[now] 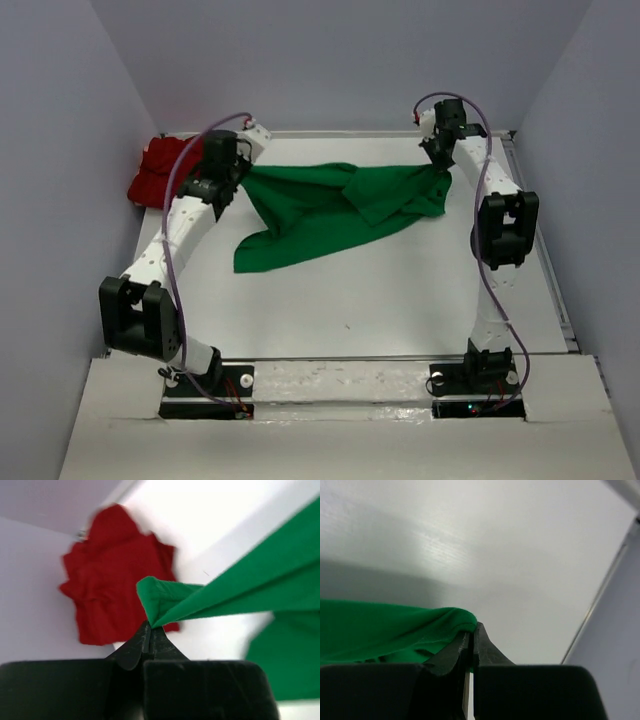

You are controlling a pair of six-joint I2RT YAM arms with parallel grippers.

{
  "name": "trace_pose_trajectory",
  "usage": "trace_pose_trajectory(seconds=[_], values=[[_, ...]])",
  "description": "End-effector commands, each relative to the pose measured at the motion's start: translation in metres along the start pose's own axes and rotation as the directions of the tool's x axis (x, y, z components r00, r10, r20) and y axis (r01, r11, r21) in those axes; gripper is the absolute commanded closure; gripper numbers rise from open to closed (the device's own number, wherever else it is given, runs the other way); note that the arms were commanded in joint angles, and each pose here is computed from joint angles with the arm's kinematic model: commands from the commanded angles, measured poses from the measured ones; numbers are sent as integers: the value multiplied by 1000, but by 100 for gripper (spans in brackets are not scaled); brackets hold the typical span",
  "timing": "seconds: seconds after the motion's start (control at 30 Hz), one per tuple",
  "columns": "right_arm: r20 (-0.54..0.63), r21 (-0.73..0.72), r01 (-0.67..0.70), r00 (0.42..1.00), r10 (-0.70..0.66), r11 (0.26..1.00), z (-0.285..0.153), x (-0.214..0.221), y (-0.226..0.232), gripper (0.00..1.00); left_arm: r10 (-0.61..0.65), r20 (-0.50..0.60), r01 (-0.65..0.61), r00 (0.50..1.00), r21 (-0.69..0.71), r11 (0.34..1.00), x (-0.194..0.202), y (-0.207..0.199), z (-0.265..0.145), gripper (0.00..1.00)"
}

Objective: Fold and stack the t-shirts
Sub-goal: Flatten out the tshirt

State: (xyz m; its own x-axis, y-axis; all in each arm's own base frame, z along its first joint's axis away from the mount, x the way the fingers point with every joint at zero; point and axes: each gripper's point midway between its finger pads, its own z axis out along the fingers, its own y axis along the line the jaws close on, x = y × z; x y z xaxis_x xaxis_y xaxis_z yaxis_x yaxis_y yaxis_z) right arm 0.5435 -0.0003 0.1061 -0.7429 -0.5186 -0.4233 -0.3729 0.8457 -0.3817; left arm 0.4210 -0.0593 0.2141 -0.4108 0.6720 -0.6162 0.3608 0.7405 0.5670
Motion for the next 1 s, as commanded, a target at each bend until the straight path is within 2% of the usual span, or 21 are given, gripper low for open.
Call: trace_pose_trajectory(seconds=[0.0,0.03,0.23,0.33,0.4,0.47,0.6,0.63,0.7,0.83,0.97], values=[[321,220,-172,942,95,960,-108,-76,-81,100,-183,231,216,955,-126,968,-64,96,-33,100],[370,230,-184,925,89,956,-135,-83,-89,100,-194,253,233,948,-134,963,-68,105,-39,100],[499,244,-223,863,75,944,-224,-88,-103,100,-211,355,282,911,-162,946,-83,150,-93,100],[549,217,-233,832,78,948,-276,-69,-95,100,-196,398,239,896,-62,969,-88,138,-118,100],[556,172,-213,827,83,962,-290,-56,-80,100,-174,387,185,905,10,983,-80,118,-127,100],[565,128,-182,821,79,975,-303,-40,-64,100,-141,449,121,882,72,990,-83,100,-157,100],[576,101,-157,814,71,982,-333,5,-38,100,-92,530,43,843,105,994,-75,75,-204,100],[589,111,-161,805,65,981,-345,19,-34,100,-80,571,32,817,93,995,-79,74,-225,100],[600,123,-161,798,56,979,-354,32,-30,100,-76,607,37,791,77,996,-81,76,-250,100],[687,152,-194,726,38,969,-401,41,-33,100,-82,661,41,746,76,996,-90,81,-279,100],[715,193,-245,698,35,950,-415,32,-49,100,-120,669,122,734,45,992,-95,102,-283,100]])
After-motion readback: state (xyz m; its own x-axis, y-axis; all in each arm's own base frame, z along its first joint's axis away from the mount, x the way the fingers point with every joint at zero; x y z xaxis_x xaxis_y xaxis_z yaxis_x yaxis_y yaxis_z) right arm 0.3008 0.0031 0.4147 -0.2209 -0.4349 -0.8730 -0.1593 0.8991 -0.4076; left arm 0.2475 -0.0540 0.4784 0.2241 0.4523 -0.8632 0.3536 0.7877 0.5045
